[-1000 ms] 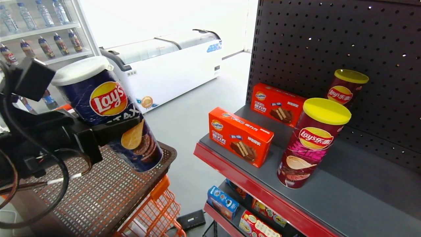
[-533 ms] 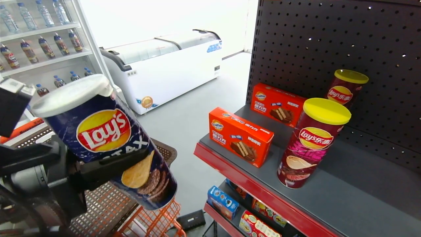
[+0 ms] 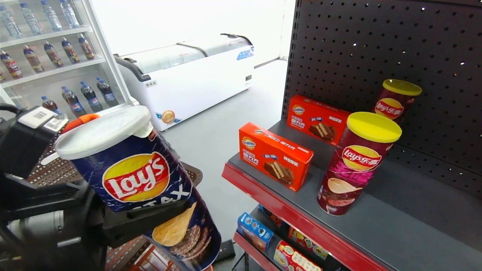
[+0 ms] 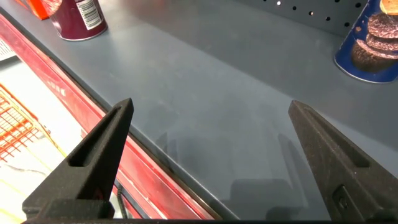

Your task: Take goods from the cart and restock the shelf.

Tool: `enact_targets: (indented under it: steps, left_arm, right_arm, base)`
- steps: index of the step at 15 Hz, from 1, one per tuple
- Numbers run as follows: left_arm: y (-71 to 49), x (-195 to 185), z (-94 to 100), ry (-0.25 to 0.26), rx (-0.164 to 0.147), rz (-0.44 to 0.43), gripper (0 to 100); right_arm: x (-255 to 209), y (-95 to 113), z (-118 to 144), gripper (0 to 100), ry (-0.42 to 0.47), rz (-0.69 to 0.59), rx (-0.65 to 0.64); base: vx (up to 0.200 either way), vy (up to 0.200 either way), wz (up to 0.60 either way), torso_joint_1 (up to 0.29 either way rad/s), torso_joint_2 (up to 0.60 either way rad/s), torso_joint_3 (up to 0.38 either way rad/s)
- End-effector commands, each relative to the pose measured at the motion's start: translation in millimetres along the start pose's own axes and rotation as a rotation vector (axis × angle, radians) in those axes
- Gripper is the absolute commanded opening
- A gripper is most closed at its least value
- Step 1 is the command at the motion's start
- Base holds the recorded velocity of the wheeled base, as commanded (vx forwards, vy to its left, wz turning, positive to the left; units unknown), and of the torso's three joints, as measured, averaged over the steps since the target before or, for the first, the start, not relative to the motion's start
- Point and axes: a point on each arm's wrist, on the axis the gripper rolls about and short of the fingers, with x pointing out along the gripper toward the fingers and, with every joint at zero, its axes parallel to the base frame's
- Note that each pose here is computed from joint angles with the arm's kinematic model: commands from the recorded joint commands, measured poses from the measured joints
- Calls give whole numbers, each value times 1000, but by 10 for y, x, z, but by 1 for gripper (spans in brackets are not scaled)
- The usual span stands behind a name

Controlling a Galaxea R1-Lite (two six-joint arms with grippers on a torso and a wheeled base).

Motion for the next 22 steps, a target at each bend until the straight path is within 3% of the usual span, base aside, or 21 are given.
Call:
enact_targets:
  steps: [1,4,8,11,19,22]
  left_arm:
    - [106,174,17,26,-16,-12,0]
    - [81,288,59,36,-16,-117,0]
    - [11,405,-8,70,-28,-178,0]
    - [59,534,-99,107,8,-195,0]
    - [88,690,11,86,37,-216,0]
    - [94,695,4,89,35,-216,0]
  right_arm:
    - [1,0,1,100,1,0,0]
    - [1,0,1,100,1,2,0]
    - [1,0,1,100,1,2,0]
    - [1,0,1,100,1,0,0]
    - [1,0,1,100,1,3,0]
    - [1,0,1,100,1,3,0]
  base:
    - [0,0,0,0,0,0]
    - [0,0,0,0,0,0]
    - [0,0,0,0,0,0]
    - [0,0,0,0,0,0]
    - [0,0,0,0,0,0]
    - [0,0,-600,1,2,1]
